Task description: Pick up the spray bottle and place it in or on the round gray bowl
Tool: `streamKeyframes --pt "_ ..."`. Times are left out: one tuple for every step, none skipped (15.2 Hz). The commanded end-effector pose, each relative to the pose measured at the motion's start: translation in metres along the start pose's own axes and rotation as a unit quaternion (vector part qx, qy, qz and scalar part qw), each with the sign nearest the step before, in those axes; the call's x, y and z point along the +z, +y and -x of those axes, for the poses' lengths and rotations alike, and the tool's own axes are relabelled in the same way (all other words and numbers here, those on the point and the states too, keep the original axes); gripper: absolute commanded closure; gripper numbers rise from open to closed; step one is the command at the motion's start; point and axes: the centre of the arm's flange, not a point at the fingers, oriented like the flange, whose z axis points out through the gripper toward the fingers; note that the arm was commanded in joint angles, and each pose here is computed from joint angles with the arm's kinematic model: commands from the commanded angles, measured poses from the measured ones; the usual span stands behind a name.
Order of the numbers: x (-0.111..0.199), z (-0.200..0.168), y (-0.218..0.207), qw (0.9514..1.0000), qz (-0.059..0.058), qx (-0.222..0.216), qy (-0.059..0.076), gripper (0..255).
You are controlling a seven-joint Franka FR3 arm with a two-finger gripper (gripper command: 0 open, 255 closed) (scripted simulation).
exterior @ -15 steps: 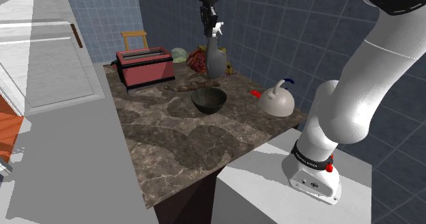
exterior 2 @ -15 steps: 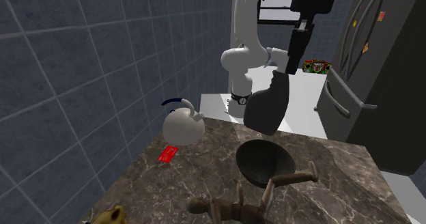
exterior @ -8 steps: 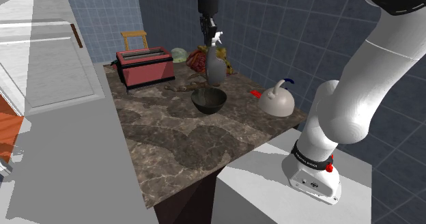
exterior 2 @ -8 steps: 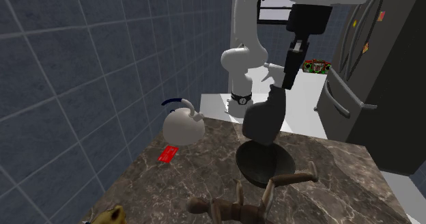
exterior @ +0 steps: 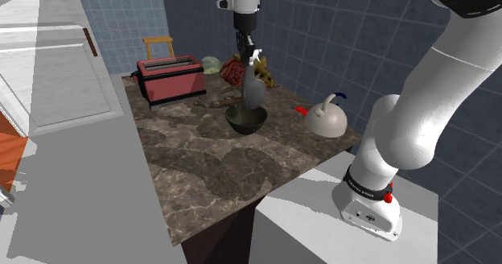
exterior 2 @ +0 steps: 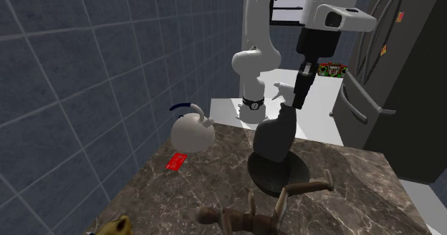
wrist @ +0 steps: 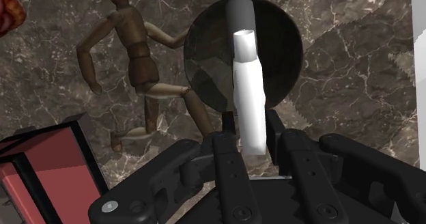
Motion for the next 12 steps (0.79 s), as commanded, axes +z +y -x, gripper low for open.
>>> streamKeyframes --pt "0.0117 -0.0015 0.0 1.0 0.0 0.0 0.0 255" --pt "0.017 -0.0018 -0.0003 1.0 0.0 0.0 0.0 255" --pt "0.0214 -0.002 -0.0006 1.0 0.0 0.0 0.0 255" --pt "0.0214 -0.002 -0.0007 1.0 0.0 0.0 0.0 255" --pt "0.0214 -0.002 -0.0006 1.0 0.0 0.0 0.0 255" --pt "0.0214 -0.002 -0.0006 1.0 0.0 0.0 0.0 255" --pt "0.0214 -0.002 -0.0006 1.0 0.0 0.0 0.0 255" --pt "0.0214 -0.002 -0.0006 1.0 0.0 0.0 0.0 255" --pt "0.0214 -0.002 -0.0006 1.0 0.0 0.0 0.0 255" --pt "0.0214 -0.002 -0.0006 1.0 0.0 0.0 0.0 255" --pt "0.0214 -0.002 -0.0006 1.0 0.0 0.0 0.0 255" --pt "0.0214 -0.002 -0.0006 1.0 0.0 0.0 0.0 0"
